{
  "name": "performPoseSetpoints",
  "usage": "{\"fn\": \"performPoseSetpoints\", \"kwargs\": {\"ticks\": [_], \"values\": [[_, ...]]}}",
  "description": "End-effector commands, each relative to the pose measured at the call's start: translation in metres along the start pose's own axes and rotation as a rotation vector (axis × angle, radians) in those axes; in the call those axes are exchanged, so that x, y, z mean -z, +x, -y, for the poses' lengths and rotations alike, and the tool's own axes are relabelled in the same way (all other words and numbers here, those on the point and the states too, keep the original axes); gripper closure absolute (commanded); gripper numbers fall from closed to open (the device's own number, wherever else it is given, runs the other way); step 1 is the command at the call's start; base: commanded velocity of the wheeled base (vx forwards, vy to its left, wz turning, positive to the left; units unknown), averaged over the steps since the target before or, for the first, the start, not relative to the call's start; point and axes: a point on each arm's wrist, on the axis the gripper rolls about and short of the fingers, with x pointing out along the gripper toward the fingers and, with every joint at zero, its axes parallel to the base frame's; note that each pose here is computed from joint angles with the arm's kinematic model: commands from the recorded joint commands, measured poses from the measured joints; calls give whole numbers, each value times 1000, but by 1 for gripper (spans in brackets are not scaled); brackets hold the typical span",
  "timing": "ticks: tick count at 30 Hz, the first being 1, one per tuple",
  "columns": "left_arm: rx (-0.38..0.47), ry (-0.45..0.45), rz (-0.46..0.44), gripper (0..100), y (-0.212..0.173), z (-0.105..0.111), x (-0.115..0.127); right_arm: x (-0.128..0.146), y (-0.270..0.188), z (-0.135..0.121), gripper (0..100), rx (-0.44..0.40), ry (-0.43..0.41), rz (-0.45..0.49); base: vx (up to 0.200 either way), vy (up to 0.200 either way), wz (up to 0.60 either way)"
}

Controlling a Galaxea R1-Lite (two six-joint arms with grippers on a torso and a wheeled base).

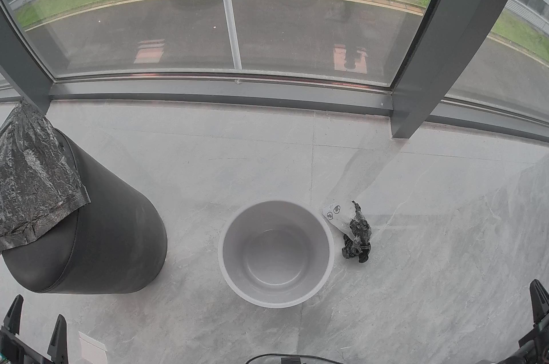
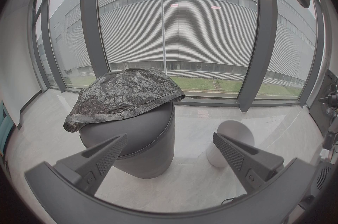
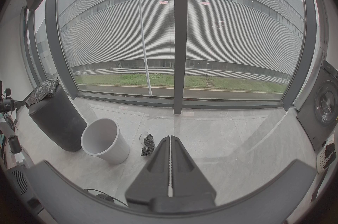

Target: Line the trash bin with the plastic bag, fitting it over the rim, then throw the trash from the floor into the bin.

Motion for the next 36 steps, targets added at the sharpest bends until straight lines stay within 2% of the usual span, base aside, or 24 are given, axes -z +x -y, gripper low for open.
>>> {"fn": "performPoseSetpoints", "kwargs": {"ticks": [1, 14, 18, 21, 22, 23, 25, 26, 30, 34, 35, 36], "values": [[-1, 0, 1, 0, 0, 0, 5, 4, 0, 0, 100, 0, 1, 3, 0, 0, 0], [-6, -15, 1, 0, 0, 0, 5, 4, 0, 0, 100, 0, -7, 1, 0, 0, 0], [-6, -14, -2, 0, 0, 0, 5, 4, 0, 0, 100, -3, -34, 3, 0, 0, 0], [-9, -6, -5, 0, 0, 0, 6, 4, 0, -1, 100, -37, -50, 8, 0, 0, 0], [-10, -2, -1, 0, 0, 0, 5, 1, -1, -1, 100, -44, -58, 25, 0, 0, 0], [-10, 11, -1, 0, 0, 0, 5, -8, -2, -1, 100, -43, -66, 85, 0, 0, 0], [-10, 31, 1, 0, 0, 0, 5, -41, -11, -2, 100, -64, -79, 256, 0, 0, 0], [-10, 32, -1, 0, 0, 0, 5, -54, -13, -3, 100, -80, -82, 276, 0, 0, 0], [-10, 32, -1, 0, 0, 0, 5, -74, -3, -5, 100, -153, -71, 185, 0, 0, 0], [-4, 38, 2, 0, 0, 0, 5, -82, 9, -8, 100, -271, 22, 100, 0, 0, 0], [-4, 37, 2, 0, 0, 0, 5, -82, 10, -8, 100, -275, 27, 99, 0, 0, 0], [-1, 35, 1, 0, 0, 0, 5, -89, 13, -9, 100, -323, 68, 78, 0, 0, 0]]}}
